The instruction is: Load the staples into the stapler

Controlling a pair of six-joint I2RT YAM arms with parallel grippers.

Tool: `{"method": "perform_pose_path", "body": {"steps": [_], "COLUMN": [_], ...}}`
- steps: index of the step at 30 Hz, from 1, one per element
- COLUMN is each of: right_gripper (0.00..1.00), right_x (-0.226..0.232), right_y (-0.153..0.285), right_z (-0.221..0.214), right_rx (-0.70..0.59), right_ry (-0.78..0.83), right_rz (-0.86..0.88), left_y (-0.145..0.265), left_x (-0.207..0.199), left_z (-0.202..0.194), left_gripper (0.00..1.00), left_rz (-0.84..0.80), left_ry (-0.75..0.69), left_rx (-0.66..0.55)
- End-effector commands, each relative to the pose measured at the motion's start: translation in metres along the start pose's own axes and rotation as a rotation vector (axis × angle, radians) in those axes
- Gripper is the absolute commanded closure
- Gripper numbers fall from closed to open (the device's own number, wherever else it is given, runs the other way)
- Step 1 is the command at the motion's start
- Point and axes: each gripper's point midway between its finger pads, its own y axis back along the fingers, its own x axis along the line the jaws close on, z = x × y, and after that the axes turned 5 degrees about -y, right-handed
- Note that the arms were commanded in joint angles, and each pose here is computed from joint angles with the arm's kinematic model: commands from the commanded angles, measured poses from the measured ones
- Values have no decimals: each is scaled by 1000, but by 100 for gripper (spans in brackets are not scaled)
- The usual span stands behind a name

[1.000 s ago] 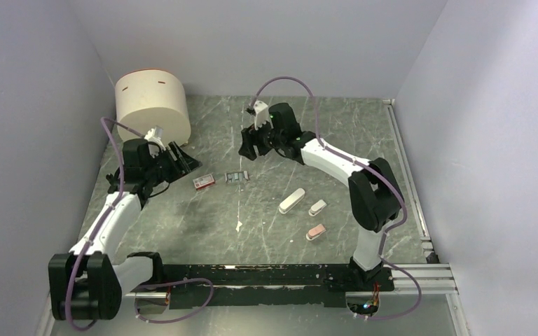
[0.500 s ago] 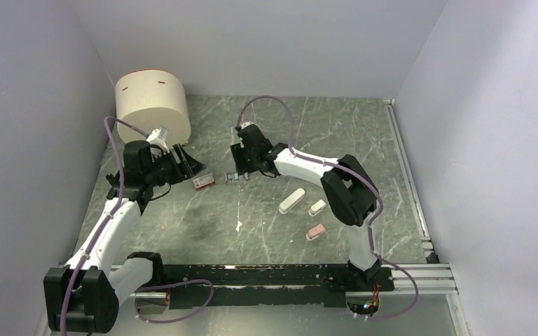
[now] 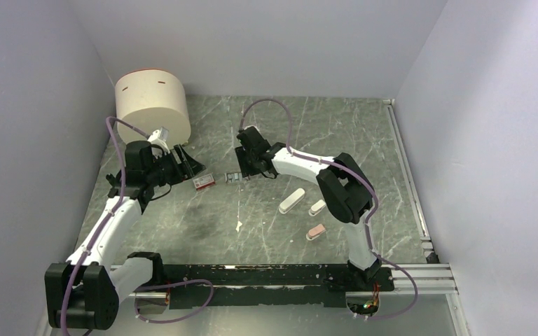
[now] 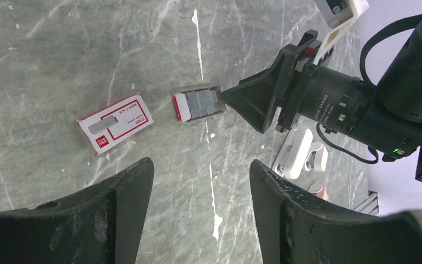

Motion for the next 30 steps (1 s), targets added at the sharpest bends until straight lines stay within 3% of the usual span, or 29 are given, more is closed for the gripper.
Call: {"method": "perform_pose_path", "body": {"steps": [1,7,11,14,26,30], "right_gripper": [49,52,66,71,73,86], "right_x": [-2,-8,-21,-21,-1,-3], "right_y": [-1,0,2,3,-5,-6], "right_z": [-2,-2,-1,-1,-3,-5], "right_rx": [9,3,5,6,27,34], "right_ry": [2,-7,-33,-38,-42,-59], "right_rz": [-17,-48,-129,-129,-3,6], "left_y": [-3,-5,-4,-4,-4,-4], "left_x": [4,6,13,16,18,18], "left_z": [-4,-6,-6,-7,-10,-10], "left_gripper": [30,30,31,32,32,32], "left_rz": [14,20,59,80,81,80], "left_ry": [6,8,13,15,22,23], "left_rx": [6,14,15,17,21,23]}}
